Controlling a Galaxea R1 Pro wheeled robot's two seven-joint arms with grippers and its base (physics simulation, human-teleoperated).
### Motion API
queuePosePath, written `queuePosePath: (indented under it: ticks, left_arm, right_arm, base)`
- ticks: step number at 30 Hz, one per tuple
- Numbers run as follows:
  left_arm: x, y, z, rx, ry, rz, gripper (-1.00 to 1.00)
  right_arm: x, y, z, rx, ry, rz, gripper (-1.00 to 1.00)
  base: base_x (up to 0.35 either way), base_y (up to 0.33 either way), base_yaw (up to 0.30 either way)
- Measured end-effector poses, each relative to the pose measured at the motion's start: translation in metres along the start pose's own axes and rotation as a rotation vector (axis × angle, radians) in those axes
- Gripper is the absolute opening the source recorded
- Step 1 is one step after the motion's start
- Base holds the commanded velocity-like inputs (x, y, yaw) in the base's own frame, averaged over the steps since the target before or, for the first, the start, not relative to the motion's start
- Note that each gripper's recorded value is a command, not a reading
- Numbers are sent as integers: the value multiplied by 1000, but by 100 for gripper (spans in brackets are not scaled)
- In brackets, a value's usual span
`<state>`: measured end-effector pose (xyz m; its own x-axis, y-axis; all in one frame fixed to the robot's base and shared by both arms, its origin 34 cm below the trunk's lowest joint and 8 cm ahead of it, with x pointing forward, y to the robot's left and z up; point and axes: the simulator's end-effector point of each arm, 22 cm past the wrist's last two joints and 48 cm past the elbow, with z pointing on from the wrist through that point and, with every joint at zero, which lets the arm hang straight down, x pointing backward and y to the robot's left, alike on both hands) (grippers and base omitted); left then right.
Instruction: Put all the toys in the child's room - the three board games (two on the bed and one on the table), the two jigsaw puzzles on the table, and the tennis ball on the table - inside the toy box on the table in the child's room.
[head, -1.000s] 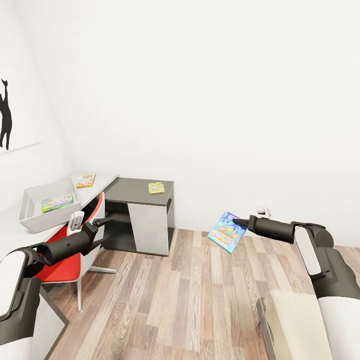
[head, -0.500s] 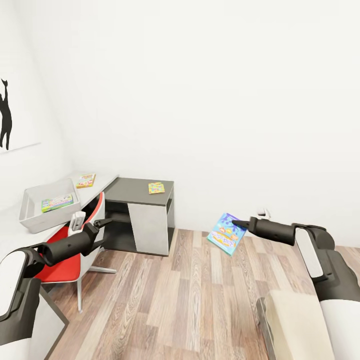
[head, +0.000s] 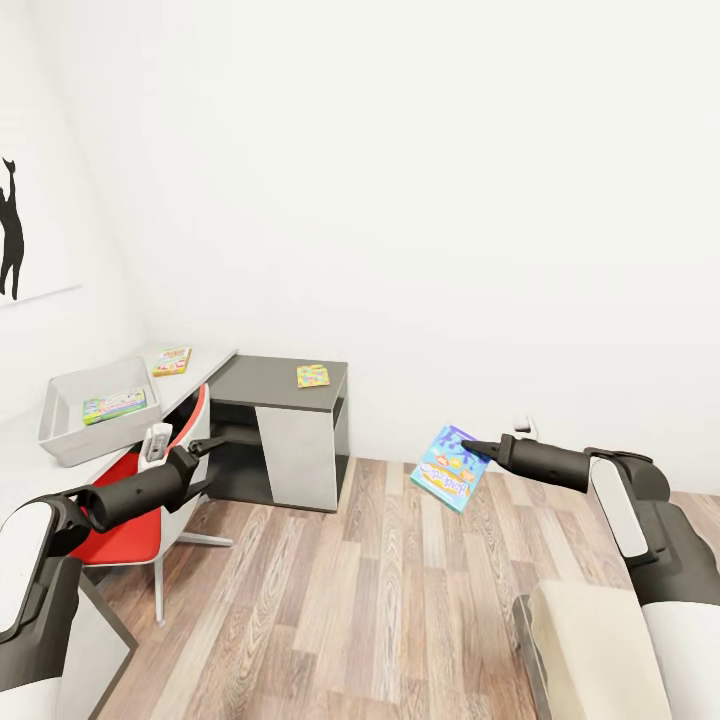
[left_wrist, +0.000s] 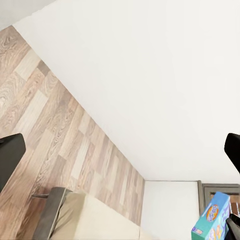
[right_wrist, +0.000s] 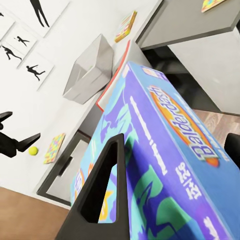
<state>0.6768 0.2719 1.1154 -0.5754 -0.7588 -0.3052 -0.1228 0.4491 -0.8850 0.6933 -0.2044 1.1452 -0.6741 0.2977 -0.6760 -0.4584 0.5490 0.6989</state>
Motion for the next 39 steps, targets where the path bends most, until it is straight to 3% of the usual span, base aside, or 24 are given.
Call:
queuePosePath:
  ticks: [15, 25, 30, 39]
  left_arm:
    - [9, -2, 4, 1, 30, 17, 100]
    - [60, -26, 33, 26, 168, 105, 100]
    - [93, -43, 47, 42, 250, 170, 100]
    - [115, -52, 54, 51, 304, 213, 100]
  right_arm:
    - [1, 4, 1, -17, 3, 0, -100]
    - [13, 36, 5, -151, 50, -14, -100]
    - [33, 49, 12, -196, 130, -34, -100]
    - [56, 71, 17, -280, 207, -46, -100]
  base:
    - [0, 0, 0]
    - [0, 0, 0]
    - [0, 0, 0]
    - [0, 0, 0]
